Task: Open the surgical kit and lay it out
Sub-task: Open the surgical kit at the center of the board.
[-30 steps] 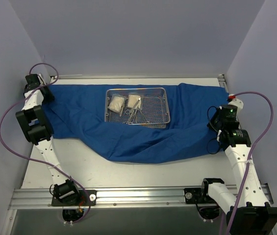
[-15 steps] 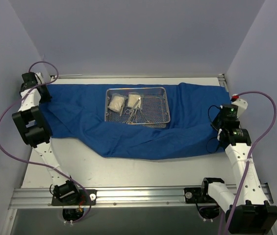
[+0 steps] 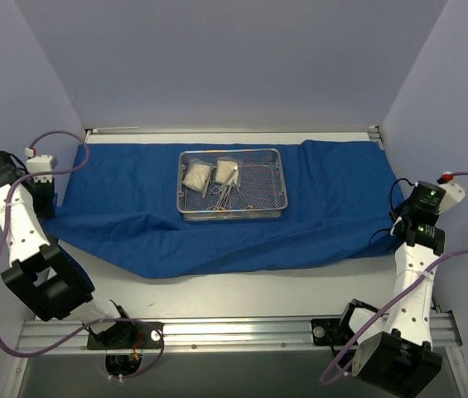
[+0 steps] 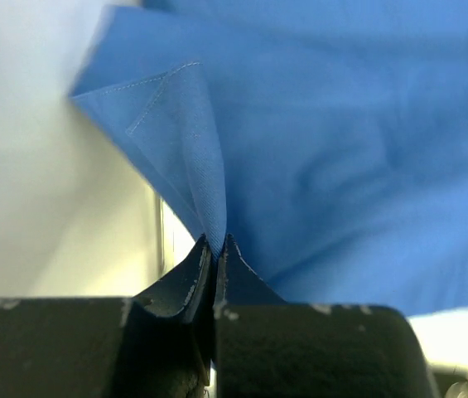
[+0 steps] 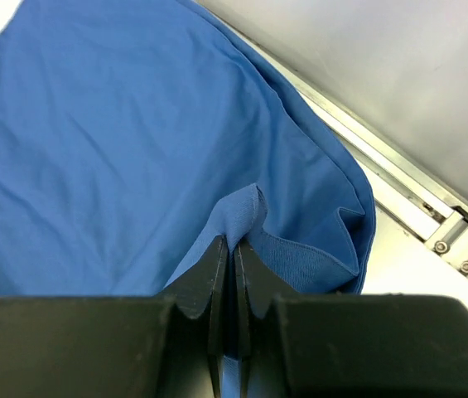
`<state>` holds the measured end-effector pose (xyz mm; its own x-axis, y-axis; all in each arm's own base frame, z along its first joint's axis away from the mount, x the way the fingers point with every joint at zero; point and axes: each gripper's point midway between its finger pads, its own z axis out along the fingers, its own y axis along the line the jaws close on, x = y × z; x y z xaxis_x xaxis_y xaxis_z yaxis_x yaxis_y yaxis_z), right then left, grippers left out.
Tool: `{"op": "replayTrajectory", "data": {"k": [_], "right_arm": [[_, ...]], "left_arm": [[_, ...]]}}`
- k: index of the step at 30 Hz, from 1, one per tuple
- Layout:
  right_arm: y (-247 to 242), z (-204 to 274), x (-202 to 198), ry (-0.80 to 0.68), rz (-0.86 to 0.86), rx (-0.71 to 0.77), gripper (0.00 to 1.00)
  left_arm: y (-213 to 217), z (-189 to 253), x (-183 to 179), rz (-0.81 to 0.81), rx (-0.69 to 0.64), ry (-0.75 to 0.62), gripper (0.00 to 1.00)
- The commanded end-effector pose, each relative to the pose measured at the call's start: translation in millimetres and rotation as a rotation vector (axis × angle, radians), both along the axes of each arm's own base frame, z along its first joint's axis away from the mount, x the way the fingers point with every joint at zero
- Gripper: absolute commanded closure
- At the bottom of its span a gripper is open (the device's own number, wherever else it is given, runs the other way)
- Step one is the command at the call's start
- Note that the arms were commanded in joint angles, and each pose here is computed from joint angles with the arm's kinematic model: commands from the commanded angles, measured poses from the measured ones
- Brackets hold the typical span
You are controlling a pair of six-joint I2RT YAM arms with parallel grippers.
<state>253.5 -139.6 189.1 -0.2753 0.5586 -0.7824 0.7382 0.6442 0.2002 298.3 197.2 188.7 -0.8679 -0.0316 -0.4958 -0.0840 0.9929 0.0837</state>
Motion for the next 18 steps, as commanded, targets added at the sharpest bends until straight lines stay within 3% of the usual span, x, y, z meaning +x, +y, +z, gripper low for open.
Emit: {"op": "replayTrajectory", "data": {"k": [1,4,12,18], "right_arm": [[-10.4,31.7,0.5,-0.130,-0.041,-0.037,1.00],[-17.5,41.6,-11.0,-0.162,-0.092,-0.068,1.00],[-34.6,42.4,-59.3,-0.210,-0.329,-0.131,1.00],[-41.0,46.6,-81.8,-0.214,-0.458,-0.159,1.00]], "left_arm": [[-18.5,4.2,-71.4,-0.166,0.108,0.185,0.98],[-12.2,11.6,-105.7,-0.174,0.197,0.237,0.98],[-22.9,-31.3,-193.8,-0.314,0.239,0.541,0.98],[2.9,-36.5,-210.6,-0.327,0.360,0.613,0.98]]}}
